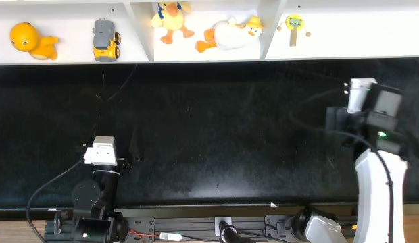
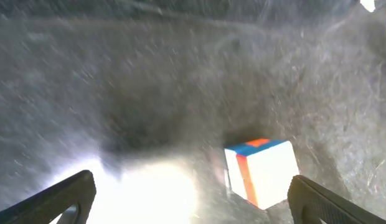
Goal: Store Toys
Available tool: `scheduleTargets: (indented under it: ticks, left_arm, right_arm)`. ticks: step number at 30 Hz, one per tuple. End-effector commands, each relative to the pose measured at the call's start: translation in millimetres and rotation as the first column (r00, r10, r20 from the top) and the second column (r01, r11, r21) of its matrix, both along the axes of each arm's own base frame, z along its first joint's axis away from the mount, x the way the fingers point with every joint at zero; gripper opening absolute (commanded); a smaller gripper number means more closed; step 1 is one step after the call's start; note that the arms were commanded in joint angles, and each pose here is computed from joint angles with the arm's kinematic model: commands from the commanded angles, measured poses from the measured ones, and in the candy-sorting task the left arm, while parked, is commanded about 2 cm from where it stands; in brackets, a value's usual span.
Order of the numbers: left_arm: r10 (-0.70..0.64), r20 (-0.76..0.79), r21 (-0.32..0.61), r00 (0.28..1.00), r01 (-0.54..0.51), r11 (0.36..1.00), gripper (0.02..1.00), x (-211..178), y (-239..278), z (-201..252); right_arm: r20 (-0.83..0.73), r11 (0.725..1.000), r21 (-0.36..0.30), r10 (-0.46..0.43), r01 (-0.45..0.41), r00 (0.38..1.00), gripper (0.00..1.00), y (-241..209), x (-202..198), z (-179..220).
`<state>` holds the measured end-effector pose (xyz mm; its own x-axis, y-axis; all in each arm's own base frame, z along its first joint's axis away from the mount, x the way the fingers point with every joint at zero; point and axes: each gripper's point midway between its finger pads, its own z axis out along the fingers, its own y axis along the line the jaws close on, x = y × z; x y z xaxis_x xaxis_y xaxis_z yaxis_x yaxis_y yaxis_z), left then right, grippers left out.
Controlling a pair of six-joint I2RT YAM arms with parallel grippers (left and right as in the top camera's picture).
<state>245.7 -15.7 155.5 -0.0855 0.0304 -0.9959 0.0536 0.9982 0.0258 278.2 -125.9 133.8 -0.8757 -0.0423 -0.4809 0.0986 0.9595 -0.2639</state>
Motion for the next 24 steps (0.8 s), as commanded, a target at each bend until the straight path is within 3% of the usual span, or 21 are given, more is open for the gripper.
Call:
scheduleTargets:
  ticks: [1, 8, 15, 20, 24]
  left_arm:
    - [-0.011, 0.010, 0.009, 1.000, 0.011, 1.000, 0.998, -0.6, -2.1, 1.0]
    - [-0.011, 0.010, 0.009, 1.000, 0.011, 1.000, 0.998, -0.6, -2.1, 1.0]
    - [-0.011, 0.010, 0.009, 1.000, 0.011, 1.000, 0.998, -0.6, -2.1, 1.0]
    - [-0.011, 0.010, 0.009, 1.000, 0.011, 1.000, 0.998, -0.6, -2.1, 1.0]
    - [-0.011, 0.010, 0.009, 1.000, 0.011, 1.000, 0.998, -0.6, -2.1, 1.0]
  right_arm:
    - [0.001, 0.994, 0.048, 0.102, -0.102, 0.995, 0.996, -12.1, -11.8, -3.4]
    - [-0.056, 0.998, 0.036, 0.044, -0.042, 0.997, 0.998, -52.3, -39.3, -14.8]
    - [-0.092, 0.997, 0.064, -0.034, 0.040, 0.995, 0.985, -76.7, -52.2, -32.4]
    - [-0.125, 0.998, 0.064, 0.012, -0.004, 0.992, 0.989, -85.2, -60.4, -43.4]
    - [-0.127, 1.000, 0.024, 0.011, -0.008, 0.992, 0.987, -97.5, -68.8, -55.0]
